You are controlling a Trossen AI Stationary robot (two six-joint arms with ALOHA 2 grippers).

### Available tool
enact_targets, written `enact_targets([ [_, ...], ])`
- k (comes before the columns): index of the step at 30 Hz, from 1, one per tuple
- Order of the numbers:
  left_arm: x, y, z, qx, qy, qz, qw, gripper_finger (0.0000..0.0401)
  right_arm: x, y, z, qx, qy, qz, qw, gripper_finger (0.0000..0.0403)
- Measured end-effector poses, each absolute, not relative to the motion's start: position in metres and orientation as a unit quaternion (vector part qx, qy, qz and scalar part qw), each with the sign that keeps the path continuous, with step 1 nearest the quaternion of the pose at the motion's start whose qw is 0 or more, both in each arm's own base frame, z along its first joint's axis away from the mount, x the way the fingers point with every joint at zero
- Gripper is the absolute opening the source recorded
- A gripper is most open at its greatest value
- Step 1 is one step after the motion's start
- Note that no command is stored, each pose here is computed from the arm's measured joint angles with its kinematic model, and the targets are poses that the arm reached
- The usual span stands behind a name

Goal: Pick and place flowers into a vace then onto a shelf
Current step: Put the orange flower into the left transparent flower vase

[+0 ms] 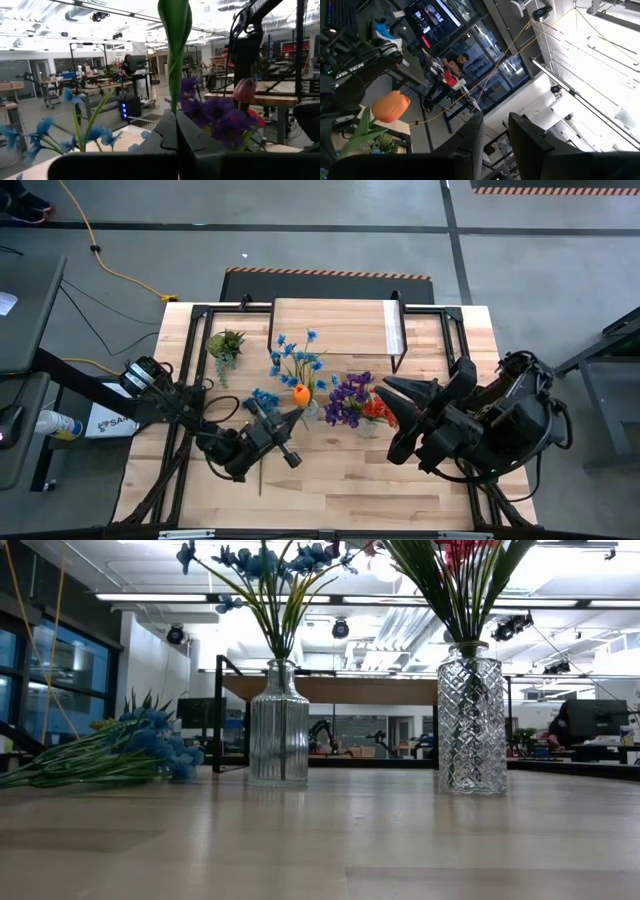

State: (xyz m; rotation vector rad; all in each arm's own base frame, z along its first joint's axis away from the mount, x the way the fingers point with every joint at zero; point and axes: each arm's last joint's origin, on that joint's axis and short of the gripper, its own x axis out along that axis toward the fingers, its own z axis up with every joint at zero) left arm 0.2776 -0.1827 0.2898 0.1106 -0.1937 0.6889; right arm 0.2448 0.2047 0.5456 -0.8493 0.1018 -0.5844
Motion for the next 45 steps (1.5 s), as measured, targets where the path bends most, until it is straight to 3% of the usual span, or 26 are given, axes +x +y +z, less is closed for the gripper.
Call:
enact_targets([
  [9, 0.284, -0.173, 0.289, 0.124, -0.076, 0.351, 0.925, 0.0020, 0.246, 0.203, 0.546, -0.406, 0.050, -0.282, 0.868, 0.0083],
  [20, 0.288, -0.148, 0.259, 0.137, -0.086, 0.340, 0.927, 0.0020, 0.257, 0.190, 0.545, -0.388, 0.055, -0.305, 0.868, 0.0083],
  [45, 0.294, -0.127, 0.245, 0.183, -0.069, 0.348, 0.917, 0.0020, 0.273, 0.179, 0.535, -0.415, 0.079, -0.303, 0.854, 0.0083],
])
